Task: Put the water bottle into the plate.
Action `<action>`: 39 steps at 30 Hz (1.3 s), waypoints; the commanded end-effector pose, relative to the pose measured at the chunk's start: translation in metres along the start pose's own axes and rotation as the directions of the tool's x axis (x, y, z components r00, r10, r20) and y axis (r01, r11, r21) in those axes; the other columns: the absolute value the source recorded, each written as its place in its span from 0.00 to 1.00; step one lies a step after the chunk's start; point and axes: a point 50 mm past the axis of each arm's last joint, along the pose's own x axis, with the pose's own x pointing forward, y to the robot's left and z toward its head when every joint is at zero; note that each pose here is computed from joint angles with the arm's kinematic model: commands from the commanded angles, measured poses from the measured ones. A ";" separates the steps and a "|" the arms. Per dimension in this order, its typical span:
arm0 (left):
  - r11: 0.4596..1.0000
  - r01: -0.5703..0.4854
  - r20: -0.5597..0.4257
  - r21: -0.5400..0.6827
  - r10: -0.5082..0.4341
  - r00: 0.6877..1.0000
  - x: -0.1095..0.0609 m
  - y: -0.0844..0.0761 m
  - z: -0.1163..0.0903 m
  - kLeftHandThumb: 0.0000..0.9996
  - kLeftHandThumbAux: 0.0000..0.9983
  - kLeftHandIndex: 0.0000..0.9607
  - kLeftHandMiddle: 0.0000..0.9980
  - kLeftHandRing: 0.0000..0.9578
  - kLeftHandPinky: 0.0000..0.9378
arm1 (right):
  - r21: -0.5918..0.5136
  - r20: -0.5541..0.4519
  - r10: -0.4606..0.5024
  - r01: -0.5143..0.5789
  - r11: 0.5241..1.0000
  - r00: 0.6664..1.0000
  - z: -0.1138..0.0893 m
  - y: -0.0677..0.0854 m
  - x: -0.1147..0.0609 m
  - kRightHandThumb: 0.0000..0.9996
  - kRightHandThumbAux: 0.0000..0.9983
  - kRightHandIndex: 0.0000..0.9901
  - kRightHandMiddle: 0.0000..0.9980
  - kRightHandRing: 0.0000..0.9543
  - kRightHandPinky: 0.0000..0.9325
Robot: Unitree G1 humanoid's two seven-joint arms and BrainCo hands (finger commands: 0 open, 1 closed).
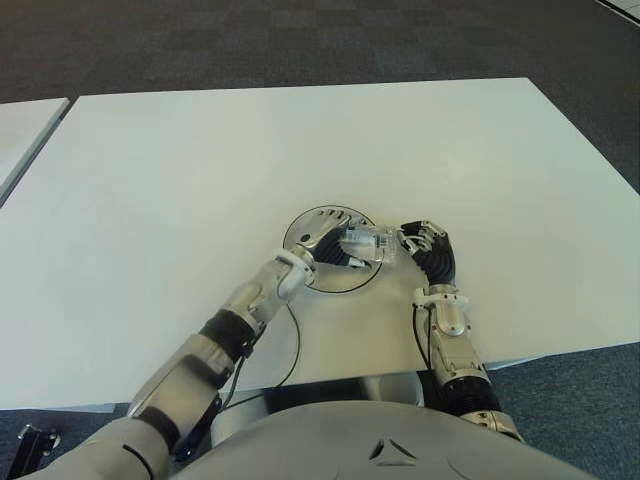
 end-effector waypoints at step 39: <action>0.976 0.058 -0.062 0.210 -0.045 0.997 -0.013 -0.017 -0.027 0.49 0.54 0.18 0.19 0.17 0.16 | 0.000 -0.047 -0.014 0.014 1.000 0.999 -0.007 0.002 -0.008 0.71 0.73 0.43 0.43 0.40 0.42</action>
